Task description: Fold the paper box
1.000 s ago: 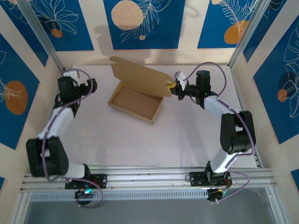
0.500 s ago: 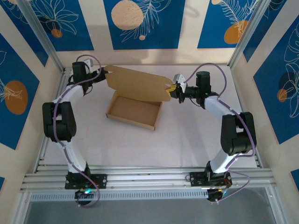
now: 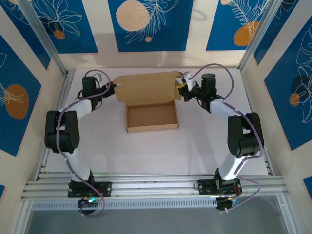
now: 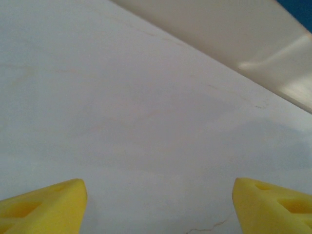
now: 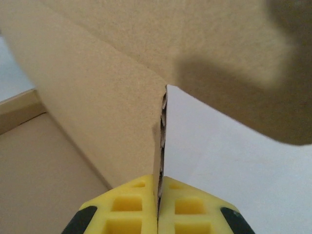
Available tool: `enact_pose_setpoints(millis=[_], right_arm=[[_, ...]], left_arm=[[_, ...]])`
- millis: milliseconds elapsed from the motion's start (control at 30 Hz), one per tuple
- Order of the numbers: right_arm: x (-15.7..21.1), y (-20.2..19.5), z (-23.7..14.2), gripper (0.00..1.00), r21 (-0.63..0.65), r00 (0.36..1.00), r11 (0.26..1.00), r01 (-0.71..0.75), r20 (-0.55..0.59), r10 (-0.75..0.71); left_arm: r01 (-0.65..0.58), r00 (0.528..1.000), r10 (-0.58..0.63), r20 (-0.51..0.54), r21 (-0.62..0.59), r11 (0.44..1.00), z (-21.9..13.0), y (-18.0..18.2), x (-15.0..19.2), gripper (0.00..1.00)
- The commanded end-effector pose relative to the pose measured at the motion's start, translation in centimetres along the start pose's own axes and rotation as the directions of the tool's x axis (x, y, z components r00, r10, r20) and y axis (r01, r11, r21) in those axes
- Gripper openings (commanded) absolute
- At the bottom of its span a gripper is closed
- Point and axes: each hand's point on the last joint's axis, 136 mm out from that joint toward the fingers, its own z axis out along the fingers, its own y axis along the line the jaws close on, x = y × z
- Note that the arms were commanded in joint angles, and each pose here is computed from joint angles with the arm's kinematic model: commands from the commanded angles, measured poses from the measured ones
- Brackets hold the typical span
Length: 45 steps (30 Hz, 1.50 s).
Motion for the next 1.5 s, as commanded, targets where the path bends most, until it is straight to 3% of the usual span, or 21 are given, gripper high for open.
enact_pose_setpoints(millis=[0, 167, 367, 567, 667, 867, 1067, 1233, 1333, 1400, 1467], right_arm=[[-1.5, 3.8, 2.5, 0.0, 0.022, 0.999, 0.999, 0.034, 0.038, -0.035], [-1.3, 4.2, 3.6, 0.0, 0.156, 0.998, 0.986, -0.051, 0.035, 0.046], [-0.9, 5.1, 4.8, 0.0, 0.172, 0.982, 0.967, -0.19, 0.056, 0.183], [-0.9, 3.9, 4.0, 0.0, 0.184, 0.983, 0.966, -0.183, 0.047, 0.177], [-1.0, 2.4, 2.6, 0.0, 0.151, 0.985, 0.973, -0.173, 0.04, 0.168], [-0.6, 2.5, 1.0, 0.0, -0.042, 0.995, 0.994, -0.1, 0.013, 0.101], [-0.5, 3.8, 0.3, 0.0, -0.142, 1.0, 0.99, 0.002, 0.007, -0.001], [-0.7, 4.6, -0.6, 0.0, -0.206, 0.998, 0.977, 0.062, 0.031, -0.057], [-0.5, 4.5, -1.0, 0.0, -0.226, 0.995, 0.969, 0.097, 0.028, -0.093], [-0.6, 4.1, -1.3, 0.0, -0.234, 0.996, 0.968, 0.091, 0.031, -0.086], [-0.5, 3.8, -1.5, 0.0, -0.235, 0.997, 0.969, 0.08, 0.033, -0.075]], left_arm=[[-0.003, 0.993, -0.003, 0.117, 0.049, 0.999, -1.7, -5.7, -0.7, 0.79], [0.012, 0.985, -0.013, 0.173, 0.003, 1.0, -2.5, -6.4, 0.0, 0.8], [0.047, 0.983, -0.06, 0.173, 0.081, 0.996, -2.1, -8.6, 1.7, 0.8], [-0.001, 0.982, -0.019, 0.187, 0.107, 0.994, -3.1, -9.5, 1.7, 0.84], [-0.114, 0.977, 0.09, 0.192, 0.122, 0.986, -4.7, -9.7, 0.8, 0.87], [-0.303, 0.94, 0.281, 0.192, 0.096, 0.948, -7.5, -8.1, -1.5, 0.88], [-0.272, 0.935, 0.256, 0.246, 0.036, 0.962, -9.5, -4.1, -5.1, 0.91], [-0.284, 0.936, 0.278, 0.216, -0.006, 0.959, -9.6, -1.9, -5.8, 0.93], [-0.371, 0.909, 0.348, 0.231, 0.066, 0.926, -10.2, -2.8, -5.8, 0.92], [-0.502, 0.844, 0.426, 0.327, 0.2, 0.841, -11.5, -5.4, -4.9, 0.94], [-0.538, 0.812, 0.43, 0.394, 0.222, 0.813, -12.4, -5.3, -4.5, 0.95]])
